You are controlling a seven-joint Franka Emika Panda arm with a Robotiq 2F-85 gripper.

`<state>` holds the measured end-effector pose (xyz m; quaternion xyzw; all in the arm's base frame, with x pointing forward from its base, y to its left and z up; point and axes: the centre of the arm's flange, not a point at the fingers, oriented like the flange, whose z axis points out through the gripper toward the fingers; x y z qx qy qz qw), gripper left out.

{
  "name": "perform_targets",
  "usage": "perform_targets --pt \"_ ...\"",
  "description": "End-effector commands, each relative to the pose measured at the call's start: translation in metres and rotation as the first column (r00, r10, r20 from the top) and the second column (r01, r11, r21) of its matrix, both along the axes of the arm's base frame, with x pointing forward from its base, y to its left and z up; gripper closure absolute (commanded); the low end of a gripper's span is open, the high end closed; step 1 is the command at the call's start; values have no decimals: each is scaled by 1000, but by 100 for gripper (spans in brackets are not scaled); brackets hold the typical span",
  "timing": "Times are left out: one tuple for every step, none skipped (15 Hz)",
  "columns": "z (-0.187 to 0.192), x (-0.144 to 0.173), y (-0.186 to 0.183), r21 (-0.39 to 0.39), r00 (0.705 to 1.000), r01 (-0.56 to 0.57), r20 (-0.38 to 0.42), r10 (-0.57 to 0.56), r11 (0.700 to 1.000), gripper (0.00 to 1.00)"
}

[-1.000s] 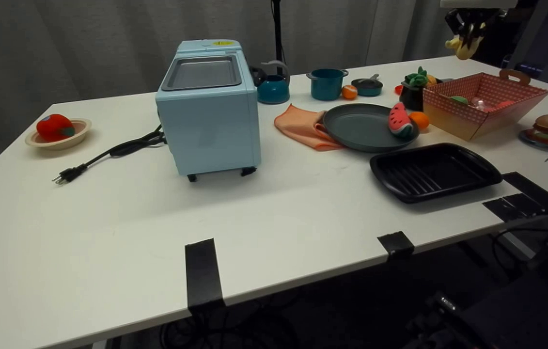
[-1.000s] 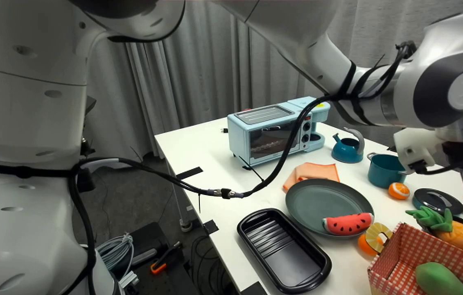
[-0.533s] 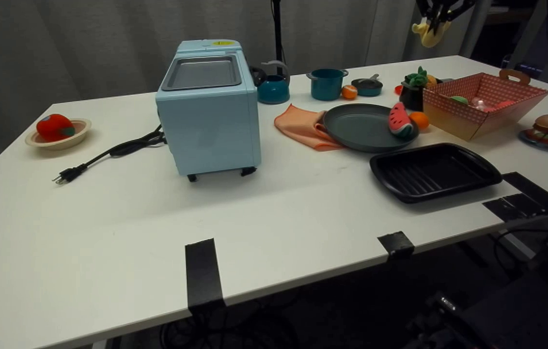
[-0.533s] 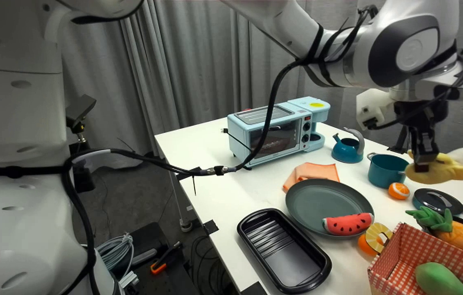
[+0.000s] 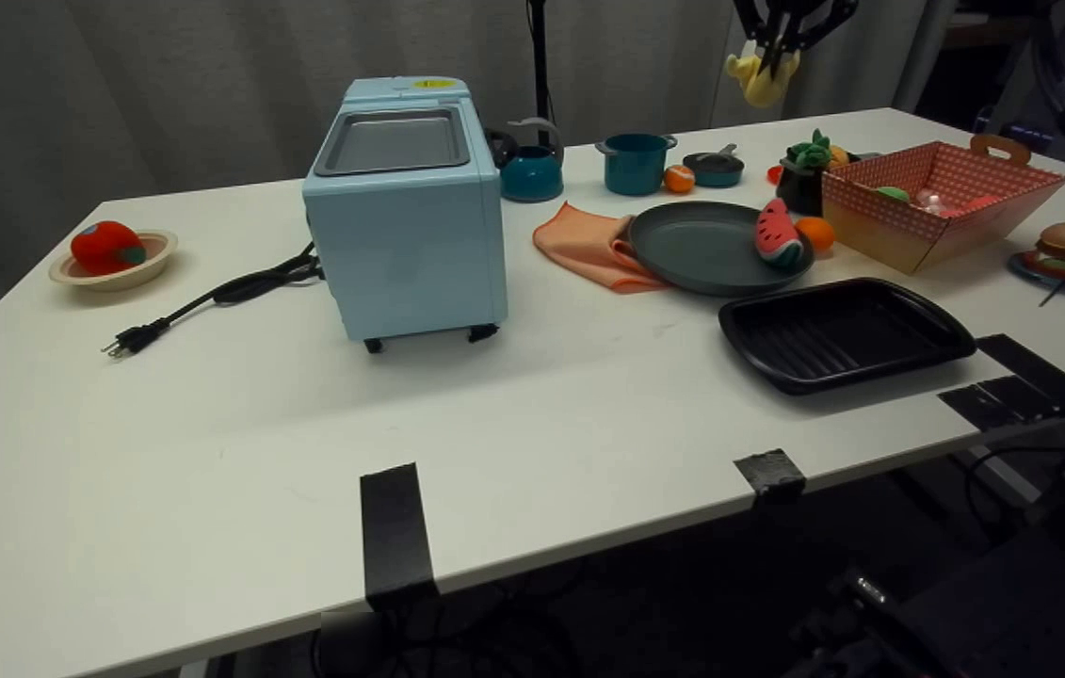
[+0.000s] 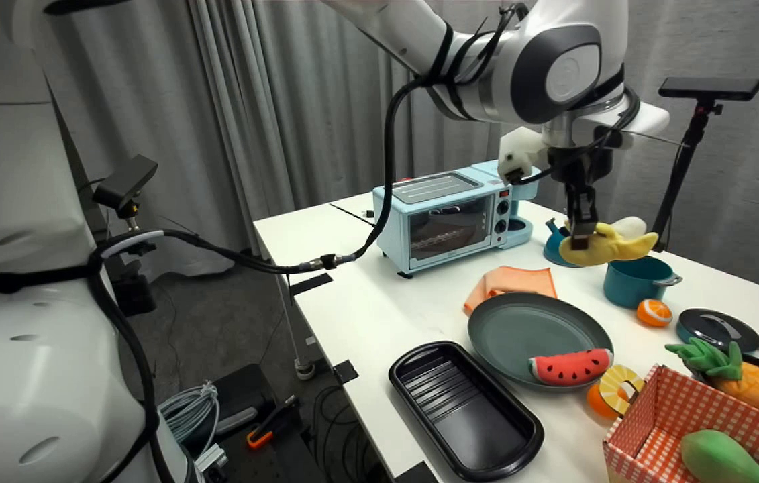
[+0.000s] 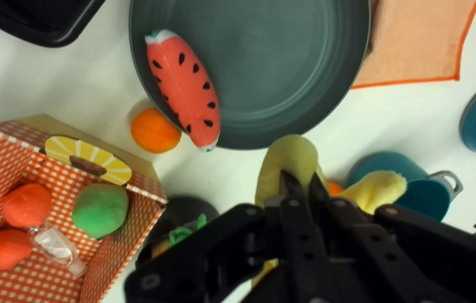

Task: Pick the duck from the basket and put it on the plate

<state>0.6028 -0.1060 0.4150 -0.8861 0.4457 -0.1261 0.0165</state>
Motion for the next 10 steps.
perform_targets --pt "-6 -24 34 32 998 -49 -31 50 998 98" --pt "-12 -26 41 30 997 -61 -40 62 998 98" --pt "-18 -28 48 30 996 -72 -52 74 997 98" --pt "-24 -30 54 30 994 -82 -63 83 996 98" --pt "-30 -32 60 30 993 -90 -76 92 996 98" --pt "-36 -33 64 30 991 -99 -90 101 995 98" --pt "-41 -35 68 33 989 -106 -101 108 994 98" --pt "-44 -37 71 34 988 -110 -109 113 993 92" --pt "-48 -38 74 32 986 -115 -119 118 993 68" --pt "-50 -38 75 30 985 -118 -122 121 993 67"
